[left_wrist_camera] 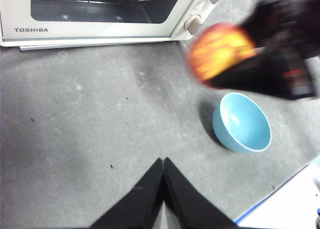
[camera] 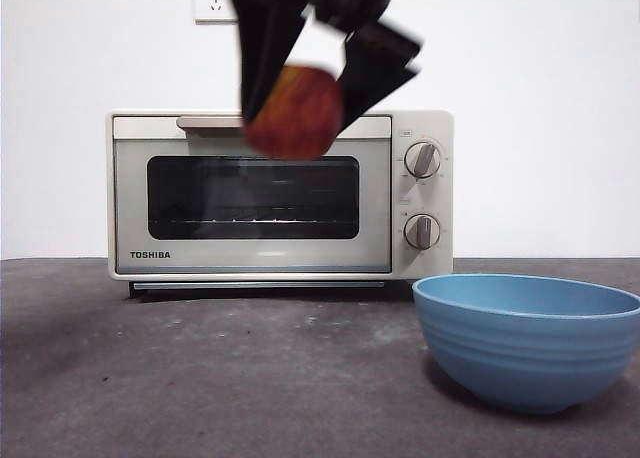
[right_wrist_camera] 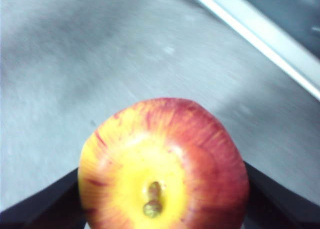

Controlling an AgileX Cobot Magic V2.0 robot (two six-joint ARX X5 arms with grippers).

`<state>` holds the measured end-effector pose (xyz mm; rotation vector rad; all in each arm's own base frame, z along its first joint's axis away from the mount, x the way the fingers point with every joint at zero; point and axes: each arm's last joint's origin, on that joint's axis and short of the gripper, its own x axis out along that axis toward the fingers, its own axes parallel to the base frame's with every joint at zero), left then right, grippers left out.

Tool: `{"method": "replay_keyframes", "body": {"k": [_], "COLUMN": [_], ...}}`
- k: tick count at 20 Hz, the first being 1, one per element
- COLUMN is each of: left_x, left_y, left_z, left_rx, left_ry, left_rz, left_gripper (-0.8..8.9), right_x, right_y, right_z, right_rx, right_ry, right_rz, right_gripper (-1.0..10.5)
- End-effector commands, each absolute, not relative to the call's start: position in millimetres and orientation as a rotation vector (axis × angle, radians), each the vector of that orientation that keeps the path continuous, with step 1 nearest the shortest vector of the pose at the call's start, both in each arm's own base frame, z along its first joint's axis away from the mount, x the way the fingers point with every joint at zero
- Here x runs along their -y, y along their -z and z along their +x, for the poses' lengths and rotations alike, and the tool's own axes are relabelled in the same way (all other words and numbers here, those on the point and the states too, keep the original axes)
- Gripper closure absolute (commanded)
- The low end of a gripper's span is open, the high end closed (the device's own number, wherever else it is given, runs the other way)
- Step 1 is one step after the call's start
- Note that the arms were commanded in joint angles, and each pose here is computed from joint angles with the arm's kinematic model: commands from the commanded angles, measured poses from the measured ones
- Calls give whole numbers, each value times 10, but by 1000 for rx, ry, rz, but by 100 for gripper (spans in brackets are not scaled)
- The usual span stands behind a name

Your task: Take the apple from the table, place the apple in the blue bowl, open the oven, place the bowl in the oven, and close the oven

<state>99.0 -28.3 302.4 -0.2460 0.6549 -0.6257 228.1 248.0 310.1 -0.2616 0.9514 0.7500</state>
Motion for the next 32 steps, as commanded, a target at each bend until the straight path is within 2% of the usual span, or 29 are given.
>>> {"method": "replay_keyframes", "body": {"k": [1, 5, 8, 12, 18, 20, 28, 32], "left_x": [288, 288, 289, 290, 292, 292, 292, 292], "left_y": [-3093, -3100, -3101, -3095, -3090, -3091, -3090, -3091], "left_z": [1000, 1007, 1007, 1022, 1030, 1030, 1030, 1030], "left_rx": [-619, -609, -609, -616, -621, -620, -621, -621], "left_ry": [640, 641, 641, 640, 639, 640, 639, 639], "left_rz": [-232, -230, -231, -232, -234, -233, -234, -236], "left_gripper": [806, 806, 806, 806, 806, 806, 806, 806], "right_x": [-2334, -1988, -1718, -1531, -1488, -1467, -1504, -1521], "right_y": [-3319, -3260, -2976, -2525, -1965, -1883, -1692, -1732], "right_z": [2137, 1875, 1707, 1635, 1621, 1629, 1671, 1689], "right_rx": [-898, -878, -890, -898, -928, -941, -1020, -998], "right_ry": [-728, -644, -608, -560, -550, -545, -545, -549], "right_rz": [-262, -294, -288, -227, -178, -176, -196, -198], "right_gripper": [629, 629, 629, 629, 628, 614, 545, 538]}}
